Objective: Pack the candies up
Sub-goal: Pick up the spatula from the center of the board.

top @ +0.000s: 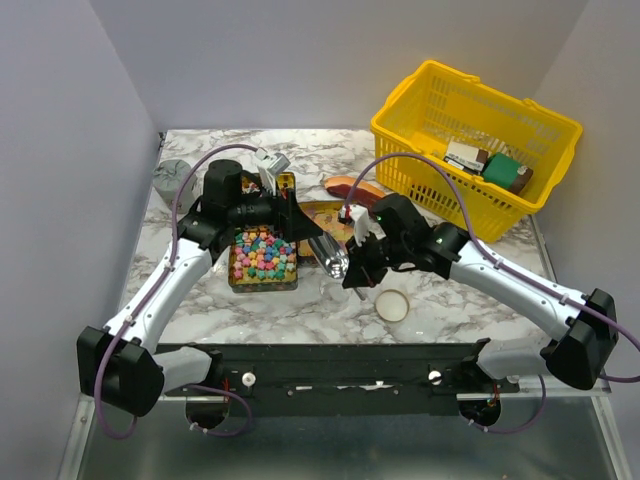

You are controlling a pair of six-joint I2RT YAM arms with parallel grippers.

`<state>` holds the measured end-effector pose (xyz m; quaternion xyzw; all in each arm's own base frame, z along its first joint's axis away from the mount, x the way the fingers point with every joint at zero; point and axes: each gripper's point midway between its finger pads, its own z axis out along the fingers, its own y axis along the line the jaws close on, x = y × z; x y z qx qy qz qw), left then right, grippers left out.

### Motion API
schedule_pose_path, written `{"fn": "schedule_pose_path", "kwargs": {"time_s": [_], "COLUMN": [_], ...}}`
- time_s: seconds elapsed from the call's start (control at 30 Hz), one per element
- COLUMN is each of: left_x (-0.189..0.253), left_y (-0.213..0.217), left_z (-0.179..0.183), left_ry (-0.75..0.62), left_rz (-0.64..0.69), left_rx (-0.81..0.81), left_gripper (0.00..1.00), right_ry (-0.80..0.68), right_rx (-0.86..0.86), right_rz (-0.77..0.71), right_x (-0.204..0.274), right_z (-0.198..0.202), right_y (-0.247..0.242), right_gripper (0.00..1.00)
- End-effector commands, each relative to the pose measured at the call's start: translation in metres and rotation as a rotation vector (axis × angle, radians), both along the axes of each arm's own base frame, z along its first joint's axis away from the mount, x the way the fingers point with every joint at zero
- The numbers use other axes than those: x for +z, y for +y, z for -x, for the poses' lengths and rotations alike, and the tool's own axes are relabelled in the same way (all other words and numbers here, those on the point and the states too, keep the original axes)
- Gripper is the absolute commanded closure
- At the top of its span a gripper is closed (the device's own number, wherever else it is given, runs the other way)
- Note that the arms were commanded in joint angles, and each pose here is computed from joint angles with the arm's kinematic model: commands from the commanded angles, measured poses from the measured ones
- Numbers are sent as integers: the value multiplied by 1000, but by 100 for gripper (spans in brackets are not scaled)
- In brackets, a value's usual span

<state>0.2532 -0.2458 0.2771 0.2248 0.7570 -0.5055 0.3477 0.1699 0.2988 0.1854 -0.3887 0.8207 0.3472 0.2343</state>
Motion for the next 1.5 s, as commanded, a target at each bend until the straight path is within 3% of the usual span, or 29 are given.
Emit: {"fn": "schedule_pose_path", "kwargs": {"time_s": [0.0, 0.27, 0.47, 0.5, 0.57, 0.73, 0.83, 0.9, 0.93, 0.97, 1.03, 1.17, 1.3, 1.47], "left_x": [-10, -21, -20, -19, -20, -19, -10, -1, 3, 8, 13, 15, 9, 3], "left_y": [1, 0, -2, -2, -3, -4, -5, -7, -7, -8, -8, -7, -7, -8], "left_z": [20, 25, 27, 27, 25, 25, 22, 19, 19, 17, 14, 6, 0, -1], "left_ry": [9, 45, 59, 62, 73, 129, 152, 144, 176, 163, 172, 252, 345, 411], "left_rz": [-40, -57, -48, -47, -49, -27, 6, 31, 46, 58, 69, 85, 105, 126], "left_rx": [-111, -169, -194, -193, -185, -147, -104, -85, -65, -56, -38, 20, 66, 90], "left_gripper": [28, 39, 71, 84, 100, 100, 100, 100, 100, 100, 100, 100, 100, 100], "right_ry": [-16, -21, -19, -21, -35, -76, -121, -185, -222, -244, -327, -403, -438, -431], "right_rx": [72, 137, 109, 103, 86, 39, -25, -87, -114, -147, -197, -331, -343, -266], "right_rz": [-18, -1, 22, 22, 24, 7, 10, 8, -9, 13, -51, -69, -45, -47], "right_x": [18, 24, 22, 22, 23, 27, 25, 30, 33, 24, 40, 51, 57, 52], "right_z": [13, 20, 17, 16, 12, 5, -5, -14, -20, -24, -30, -43, -46, -41], "right_y": [-1, -2, -4, -4, -4, -4, -10, -18, -19, -25, -30, -49, -56, -48], "right_gripper": [99, 99, 99, 99, 99, 99, 90, 65, 48, 23, 1, 0, 1, 19]}}
